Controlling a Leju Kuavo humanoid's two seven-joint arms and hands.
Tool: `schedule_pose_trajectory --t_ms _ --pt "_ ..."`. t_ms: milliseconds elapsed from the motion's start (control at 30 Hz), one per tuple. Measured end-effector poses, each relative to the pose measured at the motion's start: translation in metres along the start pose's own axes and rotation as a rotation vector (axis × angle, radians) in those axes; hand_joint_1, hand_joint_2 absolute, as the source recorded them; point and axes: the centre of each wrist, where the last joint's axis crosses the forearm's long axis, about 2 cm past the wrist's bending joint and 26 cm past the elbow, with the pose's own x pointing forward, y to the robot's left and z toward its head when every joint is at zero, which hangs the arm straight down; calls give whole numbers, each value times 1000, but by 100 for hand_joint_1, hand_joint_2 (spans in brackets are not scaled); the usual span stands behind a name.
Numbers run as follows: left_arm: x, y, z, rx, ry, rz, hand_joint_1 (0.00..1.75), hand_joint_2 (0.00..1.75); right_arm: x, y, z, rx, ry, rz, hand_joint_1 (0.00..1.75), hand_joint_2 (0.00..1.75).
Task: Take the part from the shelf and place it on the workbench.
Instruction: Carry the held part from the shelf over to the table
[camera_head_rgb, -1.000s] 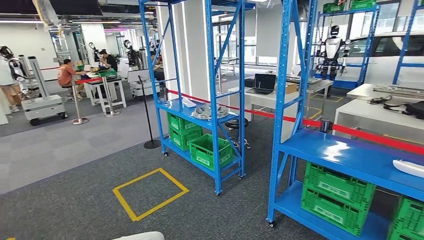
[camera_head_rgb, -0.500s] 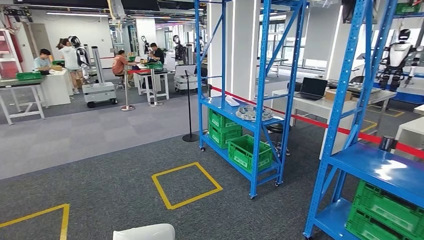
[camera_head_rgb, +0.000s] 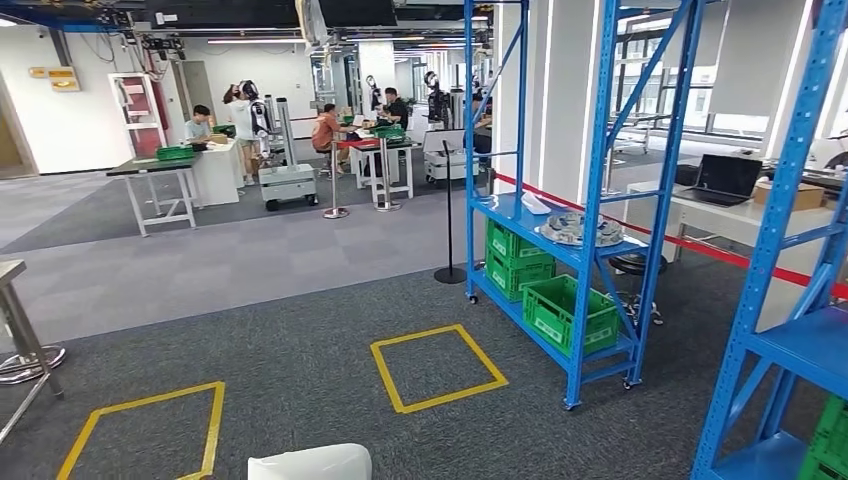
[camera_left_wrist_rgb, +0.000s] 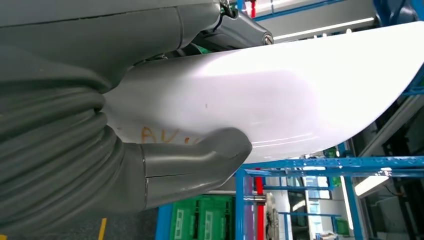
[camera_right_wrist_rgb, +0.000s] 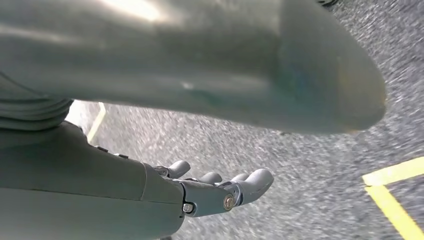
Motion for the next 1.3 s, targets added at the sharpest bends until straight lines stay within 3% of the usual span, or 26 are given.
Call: schedule_pose_trajectory --t_ms 333,567,733,967,1300 --pt "17 18 6 43 -39 -27 175 175 10 1 0 41 -82 42 0 0" --pt "16 17 14 56 -31 -33 175 175 10 -7 1 -3 -11 10 0 0" --pt "7 7 -5 27 -37 3 175 175 14 -6 1 -27 47 -35 0 0" --pt "6 4 -26 -14 -42 24 175 175 12 5 -1 -9 6 -50 0 0" --pt "28 17 11 62 -69 -67 175 175 17 -12 2 27 -83 169 0 0"
